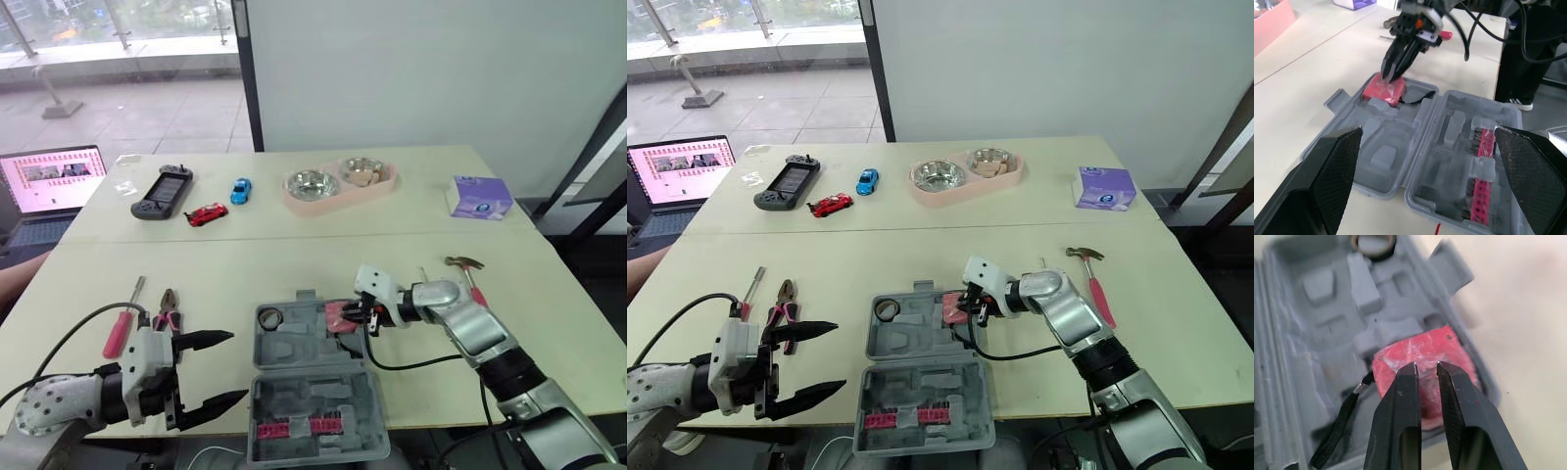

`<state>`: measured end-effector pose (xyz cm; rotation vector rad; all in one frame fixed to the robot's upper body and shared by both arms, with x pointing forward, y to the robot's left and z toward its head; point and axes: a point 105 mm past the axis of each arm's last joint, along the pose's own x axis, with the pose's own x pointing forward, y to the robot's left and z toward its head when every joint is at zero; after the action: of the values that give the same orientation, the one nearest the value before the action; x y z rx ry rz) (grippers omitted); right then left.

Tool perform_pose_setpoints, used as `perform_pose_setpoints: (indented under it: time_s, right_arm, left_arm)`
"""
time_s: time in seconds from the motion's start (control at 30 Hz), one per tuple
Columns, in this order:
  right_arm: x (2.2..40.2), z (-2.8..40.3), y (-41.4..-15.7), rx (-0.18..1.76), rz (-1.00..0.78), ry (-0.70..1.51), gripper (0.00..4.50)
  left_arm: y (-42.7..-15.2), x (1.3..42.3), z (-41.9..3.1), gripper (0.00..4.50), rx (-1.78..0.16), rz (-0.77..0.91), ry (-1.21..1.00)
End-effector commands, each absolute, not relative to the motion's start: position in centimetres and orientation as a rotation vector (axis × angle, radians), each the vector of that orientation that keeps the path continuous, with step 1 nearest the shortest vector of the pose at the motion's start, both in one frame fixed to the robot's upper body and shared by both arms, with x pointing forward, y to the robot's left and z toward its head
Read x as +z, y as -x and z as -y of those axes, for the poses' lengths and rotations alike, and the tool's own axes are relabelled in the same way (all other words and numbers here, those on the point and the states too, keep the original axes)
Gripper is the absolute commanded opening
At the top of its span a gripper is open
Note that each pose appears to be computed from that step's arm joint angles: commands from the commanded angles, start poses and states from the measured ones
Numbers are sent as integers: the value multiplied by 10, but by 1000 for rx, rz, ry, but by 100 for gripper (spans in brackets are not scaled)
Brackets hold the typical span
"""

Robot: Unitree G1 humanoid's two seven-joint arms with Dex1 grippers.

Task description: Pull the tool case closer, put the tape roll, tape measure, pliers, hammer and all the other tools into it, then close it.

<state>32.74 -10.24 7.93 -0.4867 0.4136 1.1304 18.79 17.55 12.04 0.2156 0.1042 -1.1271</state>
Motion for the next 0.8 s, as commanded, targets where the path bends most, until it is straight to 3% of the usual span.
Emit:
perform_pose_setpoints:
  time_s: [0.03,0.57,0.8]
  right_arm:
    - [86,107,-326,1127,-372,502,68]
    - [31,116,-317,1058,-446,380,68]
    - [2,136,-309,1017,-598,391,68]
  left_arm:
    - [-187,128,-172,450,-1135,-69,-232]
    - [-188,131,-172,450,-1140,-71,-238]
    - [-189,134,-170,450,-1143,-67,-242]
